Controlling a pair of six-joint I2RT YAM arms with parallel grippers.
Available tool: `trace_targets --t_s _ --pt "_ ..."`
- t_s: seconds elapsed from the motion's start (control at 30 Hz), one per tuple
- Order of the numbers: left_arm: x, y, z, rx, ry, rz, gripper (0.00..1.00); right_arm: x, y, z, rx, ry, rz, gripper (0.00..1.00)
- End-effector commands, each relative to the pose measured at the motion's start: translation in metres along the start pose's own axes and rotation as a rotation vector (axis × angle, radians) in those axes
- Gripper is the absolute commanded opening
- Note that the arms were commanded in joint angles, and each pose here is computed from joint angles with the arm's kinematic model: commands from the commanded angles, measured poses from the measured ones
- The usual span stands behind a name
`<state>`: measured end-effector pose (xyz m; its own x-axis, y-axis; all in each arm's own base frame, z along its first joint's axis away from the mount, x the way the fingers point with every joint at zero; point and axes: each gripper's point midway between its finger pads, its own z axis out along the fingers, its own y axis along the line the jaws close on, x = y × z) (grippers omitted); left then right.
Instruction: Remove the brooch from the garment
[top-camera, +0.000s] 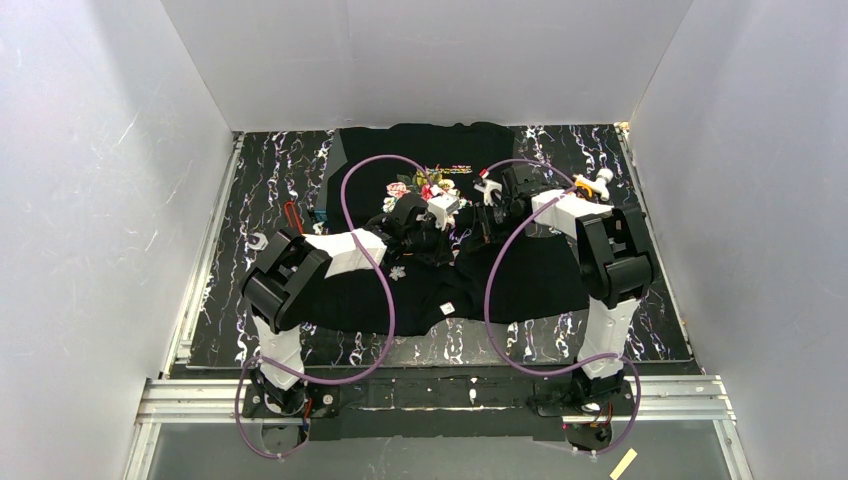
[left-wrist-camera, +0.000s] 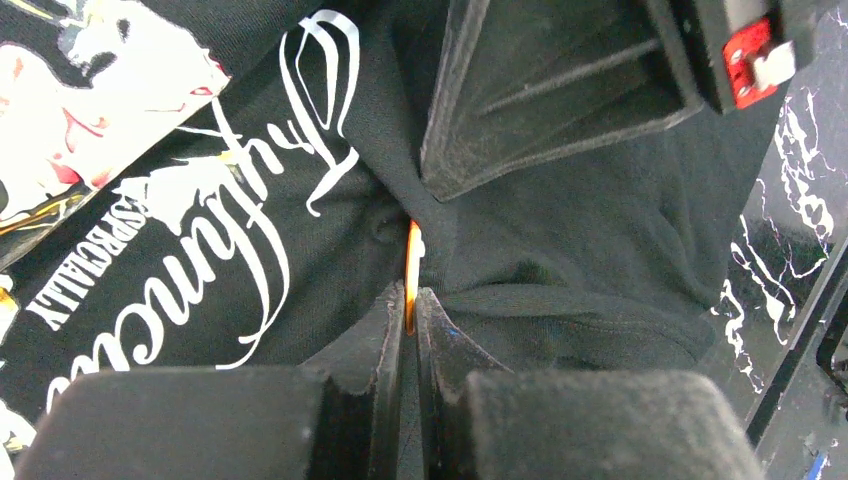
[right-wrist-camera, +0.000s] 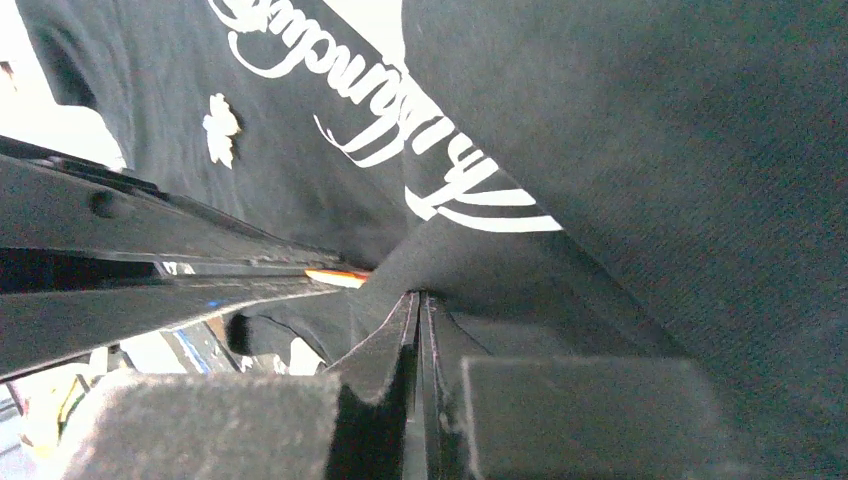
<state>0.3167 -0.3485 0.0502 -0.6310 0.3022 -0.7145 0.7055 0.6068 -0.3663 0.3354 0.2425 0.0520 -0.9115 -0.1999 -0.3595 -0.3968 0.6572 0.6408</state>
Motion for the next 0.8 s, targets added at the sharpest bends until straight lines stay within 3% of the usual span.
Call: trace_targets --t_s 0.0,0.27,0.77 --pt "-0.022 -0.008 -0.012 -0.006 -0.07 0.03 0.0 0.012 0.0 -0.003 0.019 0.016 -0.055 0.1" --pt "-0.03 -0.005 -0.01 -0.025 -0.093 0.032 0.0 0.055 0.005 0.013 -0.003 0.123 -0.043 0.1" --pt "-0.033 -0.014 -0.02 0.002 -0.108 0.015 0.0 0.087 0.009 0.004 -0.012 0.201 -0.06 0.1"
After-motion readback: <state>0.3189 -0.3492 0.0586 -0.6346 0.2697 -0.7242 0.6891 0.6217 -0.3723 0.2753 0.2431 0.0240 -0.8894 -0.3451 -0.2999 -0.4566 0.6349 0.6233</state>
